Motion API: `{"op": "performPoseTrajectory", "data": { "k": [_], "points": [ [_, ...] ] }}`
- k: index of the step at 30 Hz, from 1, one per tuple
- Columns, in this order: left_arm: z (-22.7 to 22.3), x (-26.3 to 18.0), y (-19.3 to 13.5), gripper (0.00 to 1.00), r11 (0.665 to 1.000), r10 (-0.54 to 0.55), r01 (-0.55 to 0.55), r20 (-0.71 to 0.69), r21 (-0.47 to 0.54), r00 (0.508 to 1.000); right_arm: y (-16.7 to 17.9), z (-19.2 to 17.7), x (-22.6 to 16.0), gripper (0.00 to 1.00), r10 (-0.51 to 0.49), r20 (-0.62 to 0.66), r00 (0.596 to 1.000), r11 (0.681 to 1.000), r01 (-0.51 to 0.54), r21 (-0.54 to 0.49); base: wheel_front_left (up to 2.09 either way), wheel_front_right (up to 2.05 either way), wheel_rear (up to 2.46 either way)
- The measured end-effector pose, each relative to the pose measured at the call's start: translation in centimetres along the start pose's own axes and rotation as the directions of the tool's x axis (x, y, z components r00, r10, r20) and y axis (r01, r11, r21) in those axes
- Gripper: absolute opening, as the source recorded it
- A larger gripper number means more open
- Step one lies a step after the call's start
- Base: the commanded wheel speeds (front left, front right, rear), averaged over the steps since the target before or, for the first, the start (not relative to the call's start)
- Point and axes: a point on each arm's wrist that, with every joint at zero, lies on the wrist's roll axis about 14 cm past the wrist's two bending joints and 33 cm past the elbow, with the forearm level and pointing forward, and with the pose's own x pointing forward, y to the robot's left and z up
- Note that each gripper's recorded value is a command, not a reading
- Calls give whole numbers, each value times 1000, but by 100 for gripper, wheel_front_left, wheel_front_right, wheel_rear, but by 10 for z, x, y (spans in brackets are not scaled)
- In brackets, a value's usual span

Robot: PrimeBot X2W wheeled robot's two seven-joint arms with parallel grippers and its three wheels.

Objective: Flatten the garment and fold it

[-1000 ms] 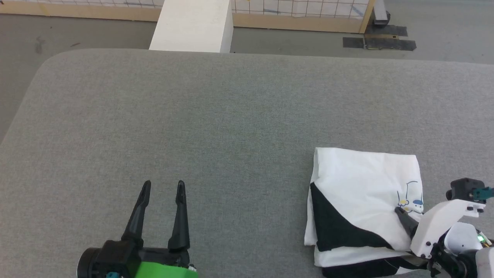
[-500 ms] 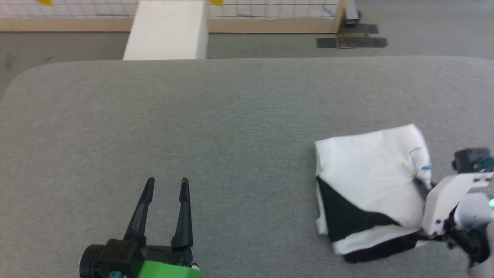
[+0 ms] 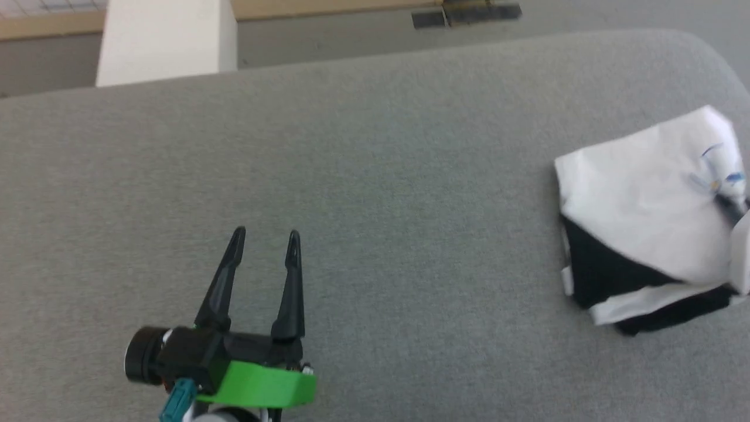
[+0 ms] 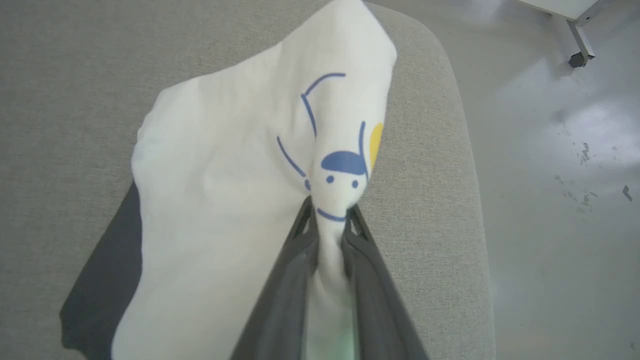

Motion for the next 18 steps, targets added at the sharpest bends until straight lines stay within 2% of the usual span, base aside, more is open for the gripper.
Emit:
{"op": "performPoseTrajectory", "data": {
  "k": [7, 12, 18],
  "points": [
    [-21, 34, -10, 100, 997, -73, 73, -15, 9, 997, -48, 10, 15, 0, -109, -20, 994, 990, 107, -94, 0, 0, 0],
    [-46, 53, -13, 100, 994, -105, 106, -48, 4, 993, -83, 3, 31, 0, -197, -66, 978, 967, 183, -178, 0, 0, 0],
    [-75, 66, -12, 100, 993, -118, 118, -82, 2, 990, -114, -6, 53, 0, -288, -79, 954, 936, 264, -231, 0, 0, 0]
  ]
}}
